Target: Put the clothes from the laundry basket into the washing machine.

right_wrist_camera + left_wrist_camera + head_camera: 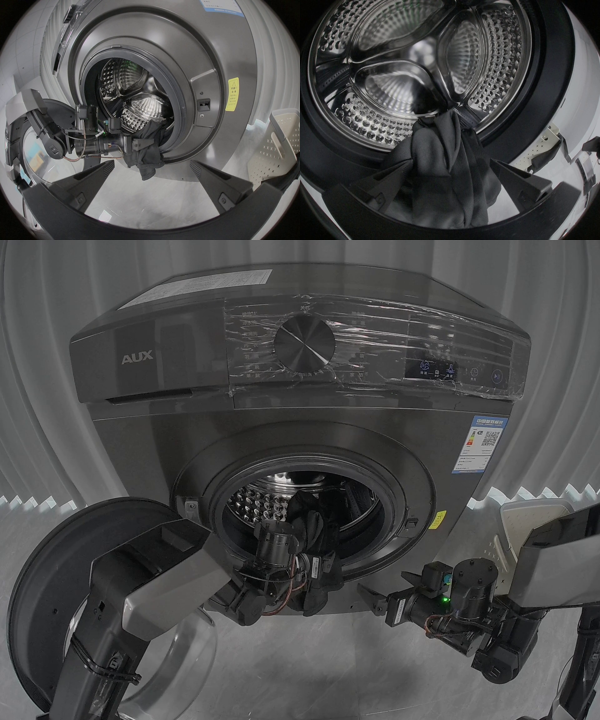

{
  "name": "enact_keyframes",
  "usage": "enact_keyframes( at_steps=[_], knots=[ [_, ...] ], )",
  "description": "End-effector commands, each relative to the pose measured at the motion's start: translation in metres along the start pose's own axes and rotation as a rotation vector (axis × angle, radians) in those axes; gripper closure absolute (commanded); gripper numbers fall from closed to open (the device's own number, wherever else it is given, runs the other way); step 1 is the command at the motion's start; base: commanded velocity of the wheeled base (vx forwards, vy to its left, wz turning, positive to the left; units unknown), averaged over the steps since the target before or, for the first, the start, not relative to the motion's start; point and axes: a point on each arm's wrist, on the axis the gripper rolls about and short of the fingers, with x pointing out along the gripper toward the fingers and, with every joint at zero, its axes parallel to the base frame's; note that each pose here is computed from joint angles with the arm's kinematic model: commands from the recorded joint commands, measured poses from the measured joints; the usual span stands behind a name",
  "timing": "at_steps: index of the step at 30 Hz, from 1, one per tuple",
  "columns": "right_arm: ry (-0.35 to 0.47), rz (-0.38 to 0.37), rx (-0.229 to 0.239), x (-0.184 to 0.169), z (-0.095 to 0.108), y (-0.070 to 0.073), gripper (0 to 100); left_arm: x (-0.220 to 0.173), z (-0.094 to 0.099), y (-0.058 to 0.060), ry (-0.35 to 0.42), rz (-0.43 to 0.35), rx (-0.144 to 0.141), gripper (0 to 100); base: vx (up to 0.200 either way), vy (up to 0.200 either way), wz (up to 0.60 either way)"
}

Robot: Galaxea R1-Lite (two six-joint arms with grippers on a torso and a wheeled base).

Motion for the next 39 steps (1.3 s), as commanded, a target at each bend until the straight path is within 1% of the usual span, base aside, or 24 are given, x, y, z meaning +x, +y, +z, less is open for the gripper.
enact_keyframes(
  at_steps=[1, 5, 6, 9, 11, 13, 16, 18, 19, 20, 21, 23, 25, 26, 28, 32, 33, 34, 35, 36, 37, 38, 39],
  knots=[
    [0.000, 0.000, 0.000, 0.001, -0.001, 0.000, 0, 0.009, -0.014, 0.003, 0.022, 0.010, 0.006, 0, 0.000, 0.000, 0.00],
    [-0.003, 0.001, 0.000, 0.001, 0.000, 0.000, 0, 0.013, -0.016, 0.006, 0.031, 0.021, 0.012, 0, 0.000, 0.000, 0.00],
    [-0.006, 0.004, 0.000, 0.001, 0.001, 0.001, 0, 0.013, -0.017, 0.008, 0.035, 0.025, 0.016, 100, 0.000, 0.000, 0.00],
    [-0.004, 0.003, 0.000, 0.001, 0.000, 0.000, 0, 0.014, -0.014, 0.007, 0.024, 0.025, 0.013, 100, 0.000, 0.000, 0.00],
    [-0.004, 0.003, 0.002, 0.001, 0.000, 0.000, 0, 0.017, -0.007, 0.006, -0.007, 0.027, 0.006, 100, 0.000, 0.000, 0.00],
    [-0.006, 0.004, 0.002, 0.001, 0.001, 0.001, 0, 0.021, 0.002, 0.006, -0.056, 0.030, -0.004, 100, 0.000, 0.000, 0.00],
    [-0.007, 0.002, 0.002, 0.002, 0.001, 0.001, 0, 0.029, 0.019, 0.004, -0.154, 0.065, -0.023, 100, 0.000, 0.000, 0.00],
    [-0.006, 0.004, 0.002, 0.001, 0.001, 0.001, 0, 0.031, 0.032, 0.008, -0.207, 0.081, -0.036, 100, 0.000, 0.000, 0.00],
    [-0.006, 0.002, 0.002, 0.001, 0.001, 0.001, 0, 0.032, 0.034, 0.010, -0.215, 0.085, -0.039, 100, 0.000, 0.000, 0.00],
    [-0.006, 0.002, 0.002, 0.001, 0.001, 0.001, 0, 0.034, 0.043, 0.012, -0.253, 0.089, -0.048, 100, 0.000, 0.000, 0.00],
    [-0.006, 0.002, 0.002, 0.001, 0.001, 0.001, 0, 0.036, 0.047, 0.012, -0.272, 0.089, -0.051, 100, 0.000, 0.000, 0.00],
    [-0.006, 0.002, 0.002, 0.001, 0.001, 0.001, 0, 0.040, 0.057, 0.019, -0.317, 0.114, -0.064, 100, 0.000, 0.000, 0.00],
    [-0.006, 0.004, 0.002, 0.001, 0.001, 0.001, 0, 0.042, 0.059, 0.020, -0.325, 0.119, -0.066, 100, 0.000, 0.000, 0.00],
    [-0.006, 0.002, 0.002, 0.001, 0.001, 0.001, 0, 0.045, 0.062, 0.024, -0.347, 0.125, -0.071, 100, 0.000, 0.000, 0.00],
    [-0.004, 0.002, 0.002, 0.001, 0.000, 0.000, 0, 0.047, 0.063, 0.026, -0.361, 0.128, -0.074, 100, 0.000, 0.000, 0.00],
    [-0.006, 0.004, 0.002, 0.001, 0.001, 0.001, 0, 0.048, 0.063, 0.025, -0.363, 0.125, -0.083, 100, 0.000, 0.000, 0.00],
    [-0.006, 0.002, 0.002, 0.001, 0.001, 0.000, 0, 0.048, 0.062, 0.025, -0.363, 0.122, -0.087, 0, 0.000, 0.000, 0.00],
    [-0.004, 0.003, 0.002, 0.001, 0.000, 0.000, 0, 0.048, 0.062, 0.025, -0.363, 0.122, -0.087, 0, 0.000, 0.000, 0.00],
    [-0.004, 0.003, 0.002, 0.001, 0.000, 0.000, 0, 0.047, 0.061, 0.024, -0.356, 0.119, -0.103, 0, 0.000, 0.000, 0.00],
    [-0.004, 0.003, 0.002, 0.001, 0.000, 0.000, 0, 0.046, 0.061, 0.022, -0.356, 0.115, -0.107, 0, 0.000, 0.000, 0.00],
    [-0.004, 0.003, 0.002, 0.001, 0.000, 0.000, 0, 0.044, 0.059, 0.020, -0.338, 0.111, -0.127, 0, 0.000, 0.000, 0.00],
    [-0.004, 0.003, 0.002, 0.001, 0.000, 0.000, 0, 0.040, 0.055, 0.019, -0.311, 0.111, -0.130, 0, 0.000, 0.000, 0.00],
    [-0.004, 0.003, 0.002, 0.001, 0.000, 0.000, 0, 0.035, 0.055, 0.018, -0.288, 0.112, -0.125, 0, 0.000, 0.000, 0.00]
  ],
)
